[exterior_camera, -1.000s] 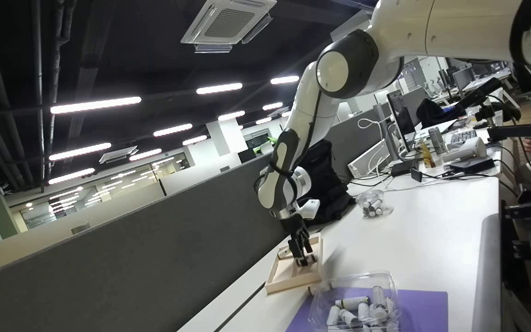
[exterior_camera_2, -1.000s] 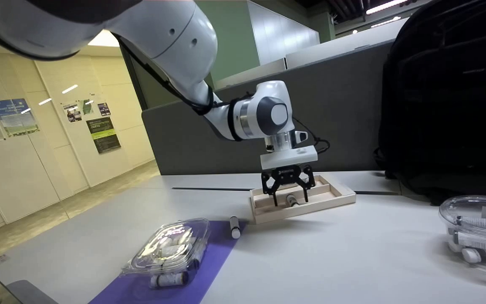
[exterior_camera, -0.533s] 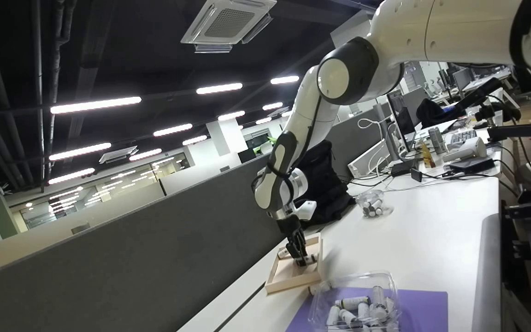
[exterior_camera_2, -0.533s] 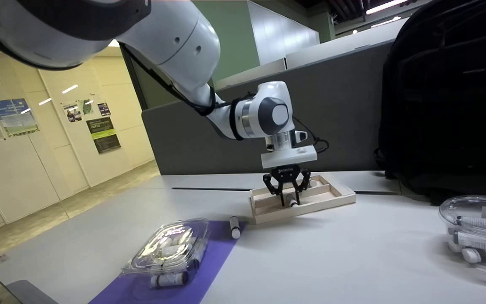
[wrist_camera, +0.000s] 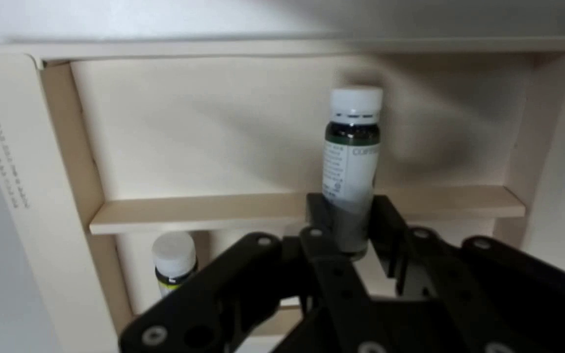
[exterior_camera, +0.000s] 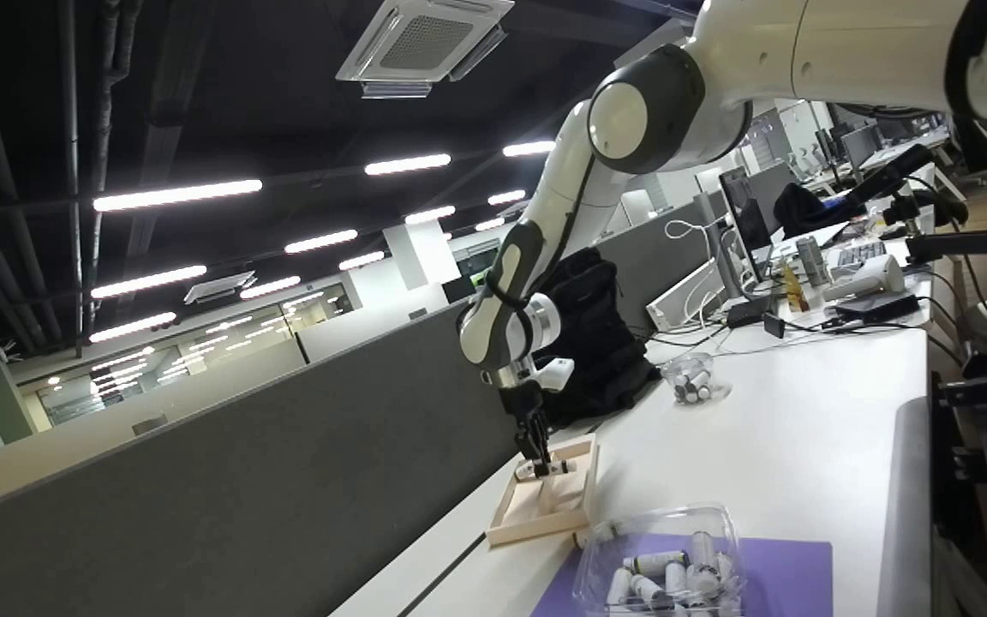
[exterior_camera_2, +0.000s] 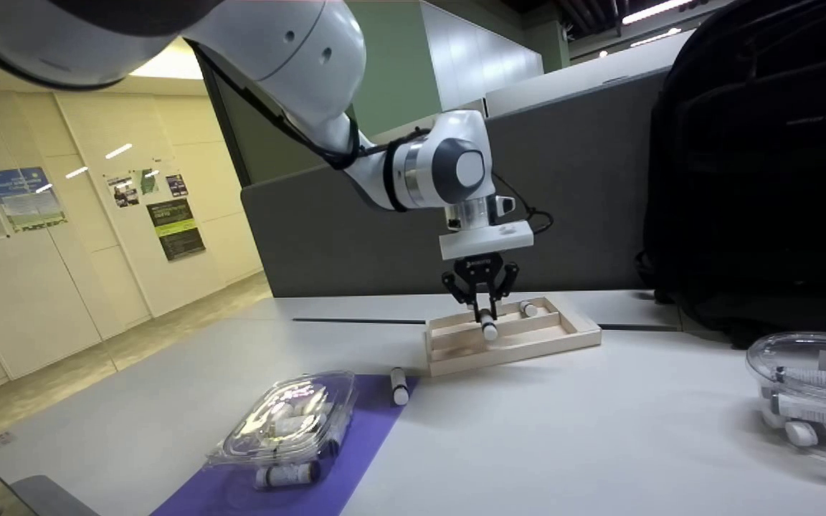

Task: Take a bottle from the tray and put it on the purple mat

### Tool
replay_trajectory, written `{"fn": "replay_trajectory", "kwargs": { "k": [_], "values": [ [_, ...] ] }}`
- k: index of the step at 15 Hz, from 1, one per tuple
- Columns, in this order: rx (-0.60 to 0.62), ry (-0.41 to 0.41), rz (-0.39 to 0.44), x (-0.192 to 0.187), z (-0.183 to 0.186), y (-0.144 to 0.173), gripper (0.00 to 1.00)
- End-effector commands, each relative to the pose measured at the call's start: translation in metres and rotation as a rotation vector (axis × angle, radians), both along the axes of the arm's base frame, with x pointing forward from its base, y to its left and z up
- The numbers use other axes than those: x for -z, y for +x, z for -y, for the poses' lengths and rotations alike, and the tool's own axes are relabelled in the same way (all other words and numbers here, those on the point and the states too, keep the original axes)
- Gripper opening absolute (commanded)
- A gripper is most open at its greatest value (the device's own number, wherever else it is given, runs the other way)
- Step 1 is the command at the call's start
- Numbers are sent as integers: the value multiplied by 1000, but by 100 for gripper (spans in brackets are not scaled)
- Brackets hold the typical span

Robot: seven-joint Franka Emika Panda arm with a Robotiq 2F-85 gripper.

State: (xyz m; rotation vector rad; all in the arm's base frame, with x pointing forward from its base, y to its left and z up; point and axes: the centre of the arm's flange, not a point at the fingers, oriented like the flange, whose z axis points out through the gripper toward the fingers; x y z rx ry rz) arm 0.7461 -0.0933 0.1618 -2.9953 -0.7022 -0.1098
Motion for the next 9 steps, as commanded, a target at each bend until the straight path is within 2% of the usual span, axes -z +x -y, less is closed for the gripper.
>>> {"fn": "replay_trajectory", "kwargs": {
  "k": [1, 5, 9],
  "values": [
    [-83, 65, 7, -46, -13, -28, 7],
    [-235, 131, -25, -66, -48, -55, 7],
    [-366, 133, -79, -65, -76, -96, 7]
  ]
}}
